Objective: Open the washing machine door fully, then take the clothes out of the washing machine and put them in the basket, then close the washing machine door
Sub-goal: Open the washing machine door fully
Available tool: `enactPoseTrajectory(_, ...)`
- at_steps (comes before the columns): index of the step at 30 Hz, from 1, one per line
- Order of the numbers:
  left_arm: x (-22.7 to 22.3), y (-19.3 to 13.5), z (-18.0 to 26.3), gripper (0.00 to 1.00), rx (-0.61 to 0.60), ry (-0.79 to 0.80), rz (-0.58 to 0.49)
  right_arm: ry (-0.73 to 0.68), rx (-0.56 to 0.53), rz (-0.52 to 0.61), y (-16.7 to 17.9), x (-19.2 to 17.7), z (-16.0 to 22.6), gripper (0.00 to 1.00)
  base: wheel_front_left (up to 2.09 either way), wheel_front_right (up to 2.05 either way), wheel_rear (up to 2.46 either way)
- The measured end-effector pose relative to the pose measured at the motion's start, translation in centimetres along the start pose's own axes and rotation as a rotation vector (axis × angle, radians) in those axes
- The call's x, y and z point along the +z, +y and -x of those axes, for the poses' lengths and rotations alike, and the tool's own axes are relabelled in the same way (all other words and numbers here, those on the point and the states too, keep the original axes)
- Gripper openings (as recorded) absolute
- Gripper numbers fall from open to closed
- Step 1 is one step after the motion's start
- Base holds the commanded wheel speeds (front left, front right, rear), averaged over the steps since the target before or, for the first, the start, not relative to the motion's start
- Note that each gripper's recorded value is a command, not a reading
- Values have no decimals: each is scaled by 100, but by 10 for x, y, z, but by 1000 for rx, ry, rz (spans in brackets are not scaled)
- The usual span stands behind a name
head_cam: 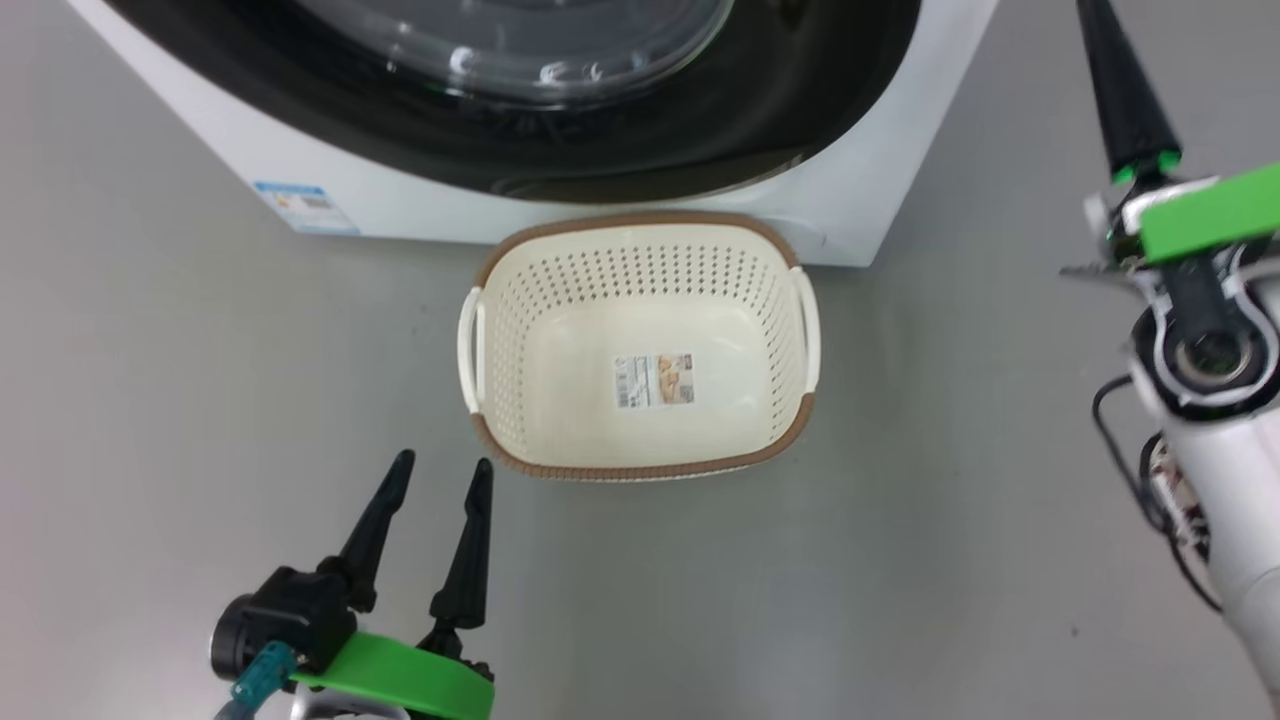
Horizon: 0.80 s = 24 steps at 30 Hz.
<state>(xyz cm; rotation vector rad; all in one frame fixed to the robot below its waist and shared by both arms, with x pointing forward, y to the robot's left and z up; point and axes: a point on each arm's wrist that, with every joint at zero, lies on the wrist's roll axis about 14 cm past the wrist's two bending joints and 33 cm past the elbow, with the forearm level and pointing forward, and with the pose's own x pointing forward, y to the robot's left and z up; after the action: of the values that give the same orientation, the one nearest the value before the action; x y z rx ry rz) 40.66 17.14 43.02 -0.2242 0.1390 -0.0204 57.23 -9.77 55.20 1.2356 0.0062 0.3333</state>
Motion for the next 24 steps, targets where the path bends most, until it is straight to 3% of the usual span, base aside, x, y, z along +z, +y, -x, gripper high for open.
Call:
enactPoseTrajectory(8, -9, 4, -9, 100, 18, 24, 16, 137, 44, -146, 1, -13, -35, 0, 0, 0, 0)
enactPoseTrajectory(18, -22, 10, -17, 100, 41, 59, 26, 346, 28, -364, -23, -39, -66, 0, 0, 0, 0)
enactPoseTrajectory(24, -29, 14, -16, 100, 60, 80, 33, 453, 15, -394, -33, -57, -77, 0, 0, 0, 0)
